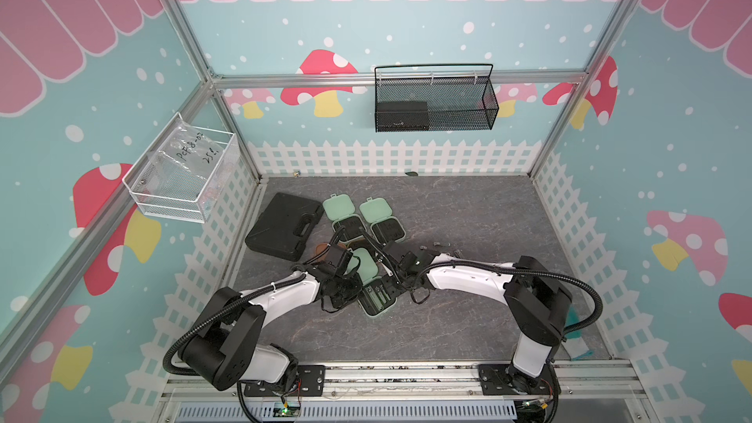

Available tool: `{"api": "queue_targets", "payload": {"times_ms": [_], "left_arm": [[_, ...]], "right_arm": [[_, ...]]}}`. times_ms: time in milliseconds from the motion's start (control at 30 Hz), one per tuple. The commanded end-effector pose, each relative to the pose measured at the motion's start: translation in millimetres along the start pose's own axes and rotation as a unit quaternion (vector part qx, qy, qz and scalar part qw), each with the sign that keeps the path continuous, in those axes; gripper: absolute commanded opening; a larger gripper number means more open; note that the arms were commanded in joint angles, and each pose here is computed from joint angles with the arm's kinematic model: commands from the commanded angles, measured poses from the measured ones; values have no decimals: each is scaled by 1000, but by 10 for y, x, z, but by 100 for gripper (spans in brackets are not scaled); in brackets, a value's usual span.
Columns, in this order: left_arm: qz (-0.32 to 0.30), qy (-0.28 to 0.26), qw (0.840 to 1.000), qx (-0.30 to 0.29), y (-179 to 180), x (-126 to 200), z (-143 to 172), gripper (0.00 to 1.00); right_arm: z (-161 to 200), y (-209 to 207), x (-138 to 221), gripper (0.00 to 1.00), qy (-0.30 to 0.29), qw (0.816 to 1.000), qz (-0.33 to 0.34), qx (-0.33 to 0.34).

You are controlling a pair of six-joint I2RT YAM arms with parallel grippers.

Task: Organize nail clipper sets
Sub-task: Close the storage box at the center of the board.

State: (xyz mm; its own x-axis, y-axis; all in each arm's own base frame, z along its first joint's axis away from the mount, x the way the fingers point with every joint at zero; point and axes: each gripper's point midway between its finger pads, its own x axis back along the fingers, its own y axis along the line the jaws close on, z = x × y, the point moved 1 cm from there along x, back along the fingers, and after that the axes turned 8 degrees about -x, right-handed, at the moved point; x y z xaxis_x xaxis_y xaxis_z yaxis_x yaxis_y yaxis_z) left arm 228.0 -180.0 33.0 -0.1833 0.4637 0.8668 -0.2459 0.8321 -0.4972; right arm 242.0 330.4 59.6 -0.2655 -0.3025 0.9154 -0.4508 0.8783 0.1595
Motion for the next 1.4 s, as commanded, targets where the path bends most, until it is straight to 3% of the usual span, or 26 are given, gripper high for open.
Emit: {"api": "queue_targets", "payload": {"times_ms": [0,167,467,500,633,800,900,1033,1200,1367], "left_arm": [[-61,5,998,21,290,-39,57,0],[-61,4,998,20,282,-36,49,0],[-35,-14,999,3,116,70,-35,0],[-25,-22,999,-4,50,122,-64,3],[0,-64,997,-33,-115,395,-146,56],[-42,-124,990,-47,42,769,-209,89],[-60,-138,988,-33,223,880,-216,93],[-39,-154,987,-14,338,934,-266,95],[27,-184,982,-30,172,956,-334,96],[101,-221,969,-37,-29,1043,-391,97]], "right_arm": [[152,-59,-107,33,28,999,11,-11],[265,-123,-223,25,46,998,25,-20],[352,-245,-300,1,56,996,56,-29],[343,-250,-297,0,55,996,58,-28],[273,-281,-242,0,47,996,70,-9],[98,-225,-15,0,20,998,31,48],[-12,-169,184,0,-2,997,-16,81],[-104,-94,388,0,-27,991,-77,105],[-99,39,496,0,-35,982,-124,140],[-28,17,412,0,-21,981,-122,149]]}}
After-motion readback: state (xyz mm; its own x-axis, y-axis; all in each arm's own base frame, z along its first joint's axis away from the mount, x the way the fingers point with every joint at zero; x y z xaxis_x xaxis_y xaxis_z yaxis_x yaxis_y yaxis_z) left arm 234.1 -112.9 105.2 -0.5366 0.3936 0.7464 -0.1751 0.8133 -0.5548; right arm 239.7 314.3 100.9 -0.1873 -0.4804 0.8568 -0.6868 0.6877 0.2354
